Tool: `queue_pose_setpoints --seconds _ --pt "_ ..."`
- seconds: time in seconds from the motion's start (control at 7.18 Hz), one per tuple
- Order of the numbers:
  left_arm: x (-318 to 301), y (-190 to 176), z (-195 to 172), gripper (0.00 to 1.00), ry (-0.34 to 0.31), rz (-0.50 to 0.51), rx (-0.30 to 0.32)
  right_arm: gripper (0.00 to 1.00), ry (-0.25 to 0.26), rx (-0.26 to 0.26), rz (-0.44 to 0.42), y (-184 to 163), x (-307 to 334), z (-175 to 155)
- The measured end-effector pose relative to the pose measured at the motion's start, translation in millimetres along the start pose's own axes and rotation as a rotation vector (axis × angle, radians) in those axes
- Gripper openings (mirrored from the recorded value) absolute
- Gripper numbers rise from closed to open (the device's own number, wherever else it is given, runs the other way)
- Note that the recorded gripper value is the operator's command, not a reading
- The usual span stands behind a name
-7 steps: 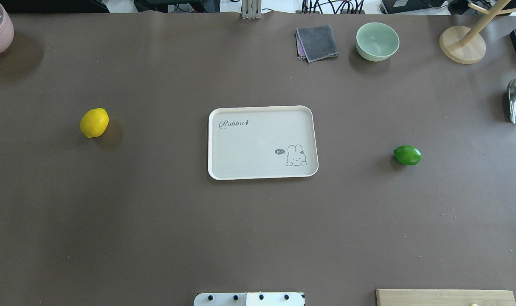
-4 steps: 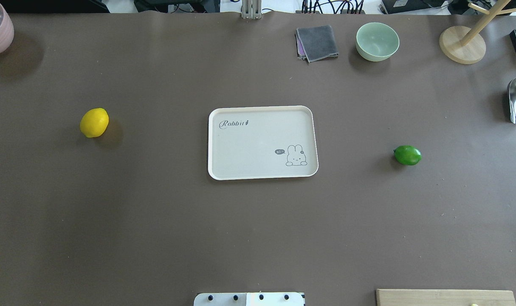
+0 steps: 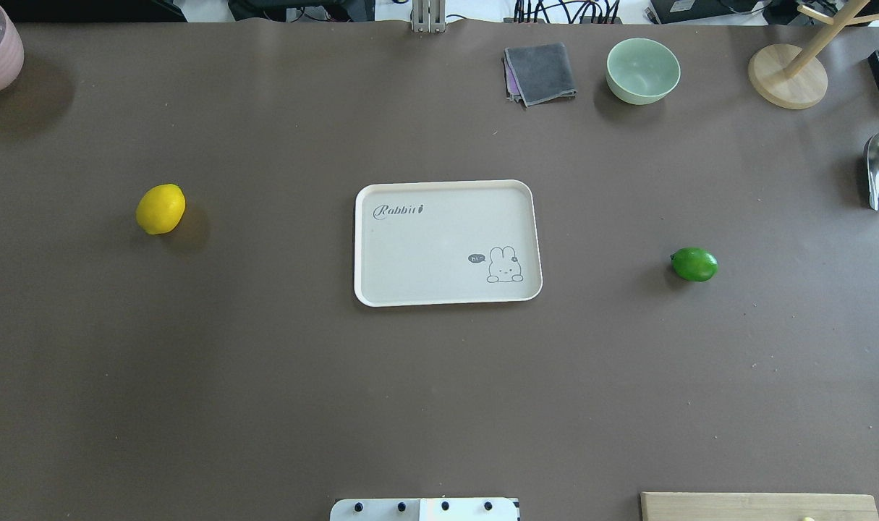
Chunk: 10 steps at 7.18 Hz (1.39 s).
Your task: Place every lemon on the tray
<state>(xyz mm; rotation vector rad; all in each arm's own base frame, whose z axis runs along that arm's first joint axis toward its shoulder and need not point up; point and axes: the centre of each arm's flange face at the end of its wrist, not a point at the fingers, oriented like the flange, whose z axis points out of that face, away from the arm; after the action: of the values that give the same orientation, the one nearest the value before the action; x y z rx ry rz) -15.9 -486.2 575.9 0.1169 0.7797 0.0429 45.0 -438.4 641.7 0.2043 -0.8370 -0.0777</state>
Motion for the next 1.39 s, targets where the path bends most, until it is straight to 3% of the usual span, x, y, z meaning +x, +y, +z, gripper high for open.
queue_pose_setpoints --seconds 0.42,0.84,1.39 --pt "6 -2 -5 0.98 0.010 0.045 0.051 1.00 -0.027 0.000 0.001 0 -4 -1" --pt "19 -6 -13 0.98 0.046 0.042 0.079 1.00 -0.106 -0.002 -0.027 -5 -22 -2" --pt "80 -14 6 0.98 0.118 0.246 0.141 0.99 -0.179 0.059 -0.296 -25 -96 16"
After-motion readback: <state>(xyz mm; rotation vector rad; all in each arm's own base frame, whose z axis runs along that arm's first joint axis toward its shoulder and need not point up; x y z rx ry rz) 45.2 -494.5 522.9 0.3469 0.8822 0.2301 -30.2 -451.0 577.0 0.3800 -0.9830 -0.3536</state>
